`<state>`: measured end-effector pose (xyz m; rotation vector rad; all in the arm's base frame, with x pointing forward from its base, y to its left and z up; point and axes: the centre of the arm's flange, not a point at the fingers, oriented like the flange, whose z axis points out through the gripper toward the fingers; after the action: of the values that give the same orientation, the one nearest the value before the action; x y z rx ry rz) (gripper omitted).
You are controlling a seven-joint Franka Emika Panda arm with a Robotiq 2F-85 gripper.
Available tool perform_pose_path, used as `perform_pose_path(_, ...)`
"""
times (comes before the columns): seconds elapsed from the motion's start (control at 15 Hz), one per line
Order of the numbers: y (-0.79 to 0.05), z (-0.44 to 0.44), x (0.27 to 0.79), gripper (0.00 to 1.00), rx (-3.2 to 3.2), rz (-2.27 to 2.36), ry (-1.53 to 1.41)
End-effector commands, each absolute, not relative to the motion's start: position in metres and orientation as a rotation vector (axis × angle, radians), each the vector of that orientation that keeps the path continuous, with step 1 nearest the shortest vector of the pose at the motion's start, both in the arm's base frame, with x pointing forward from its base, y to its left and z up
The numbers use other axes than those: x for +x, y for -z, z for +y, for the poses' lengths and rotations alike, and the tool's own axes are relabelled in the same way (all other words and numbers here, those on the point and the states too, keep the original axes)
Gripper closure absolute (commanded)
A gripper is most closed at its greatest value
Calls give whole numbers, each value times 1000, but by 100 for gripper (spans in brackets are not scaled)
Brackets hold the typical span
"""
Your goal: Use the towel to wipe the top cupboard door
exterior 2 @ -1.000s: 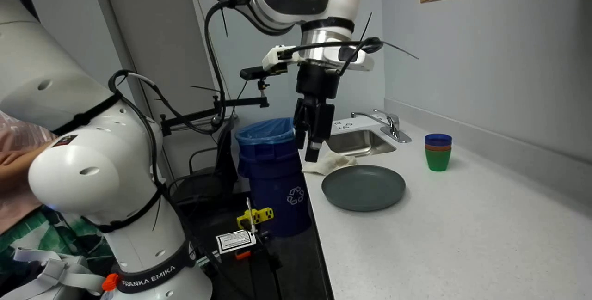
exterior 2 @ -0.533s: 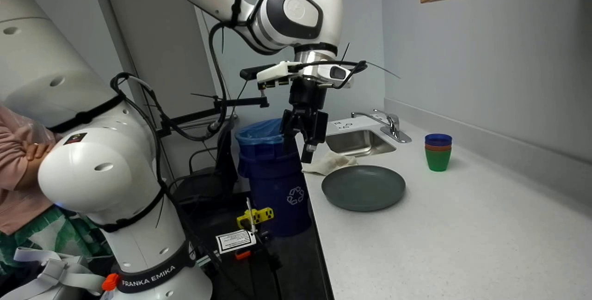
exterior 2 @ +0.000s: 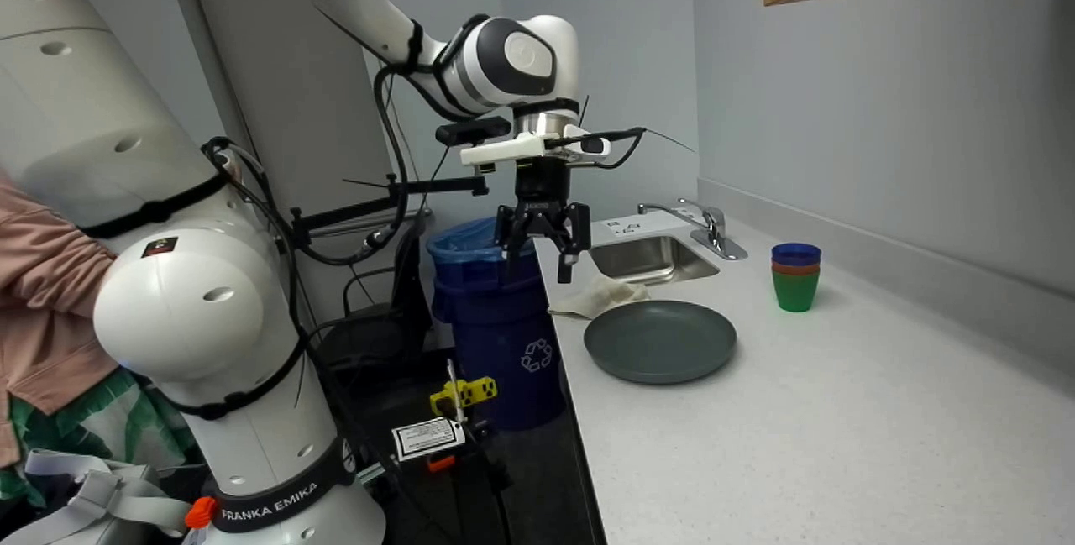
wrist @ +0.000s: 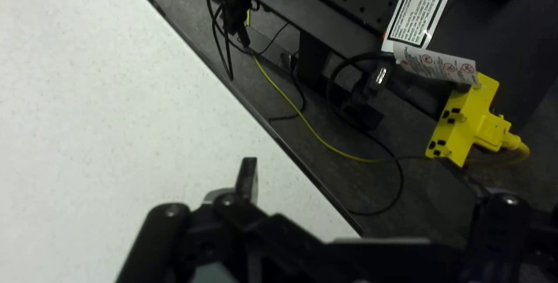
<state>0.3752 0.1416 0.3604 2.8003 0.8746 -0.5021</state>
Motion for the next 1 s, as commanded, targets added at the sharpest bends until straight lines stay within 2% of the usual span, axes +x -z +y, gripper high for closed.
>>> perform_pose_path(0.0,-363,175,384,0,2757,1114,349)
perform_pose_path(0.2,-369,196,383,0,2700,1202,213)
perform_pose_path(0.27,-366,187,379,0,2739,1125,280)
perform_pose_path(0.73,-368,195,378,0,2715,1163,240)
perform_pose_path(0.93,-354,200,392,0,2727,1181,241)
